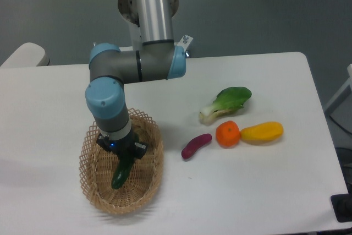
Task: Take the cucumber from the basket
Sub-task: 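Lift the cucumber out of the basket and carry it toward the orange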
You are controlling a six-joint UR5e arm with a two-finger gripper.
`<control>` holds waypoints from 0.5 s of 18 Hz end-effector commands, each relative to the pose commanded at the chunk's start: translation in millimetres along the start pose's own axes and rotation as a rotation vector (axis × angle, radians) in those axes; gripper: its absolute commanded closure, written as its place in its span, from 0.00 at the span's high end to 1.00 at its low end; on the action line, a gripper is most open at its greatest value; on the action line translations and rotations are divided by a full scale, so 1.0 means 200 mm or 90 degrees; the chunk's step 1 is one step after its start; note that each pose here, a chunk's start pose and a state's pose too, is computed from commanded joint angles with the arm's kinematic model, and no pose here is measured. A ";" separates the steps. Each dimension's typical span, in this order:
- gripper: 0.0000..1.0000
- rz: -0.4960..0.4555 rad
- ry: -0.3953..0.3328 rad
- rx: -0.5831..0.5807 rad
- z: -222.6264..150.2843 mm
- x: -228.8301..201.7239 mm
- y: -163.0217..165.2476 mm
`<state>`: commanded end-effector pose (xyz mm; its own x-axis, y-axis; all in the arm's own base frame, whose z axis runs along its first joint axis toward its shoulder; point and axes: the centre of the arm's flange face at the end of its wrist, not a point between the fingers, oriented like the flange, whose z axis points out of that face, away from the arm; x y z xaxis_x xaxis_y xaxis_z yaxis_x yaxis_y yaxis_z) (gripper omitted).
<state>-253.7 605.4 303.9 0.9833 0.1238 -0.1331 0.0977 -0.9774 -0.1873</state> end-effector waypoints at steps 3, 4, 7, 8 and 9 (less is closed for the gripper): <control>0.25 0.001 -0.014 0.006 -0.11 -0.27 0.04; 0.25 0.017 -0.014 0.001 -0.13 -0.35 0.06; 0.25 0.044 -0.012 -0.020 -0.18 -0.66 0.15; 0.25 0.059 -0.011 -0.026 -0.20 -0.75 0.19; 0.25 0.074 -0.012 -0.030 -0.21 -0.84 0.24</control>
<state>-408.6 530.3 358.8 0.9855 0.0112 -0.1693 -0.0099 -0.9923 -0.1233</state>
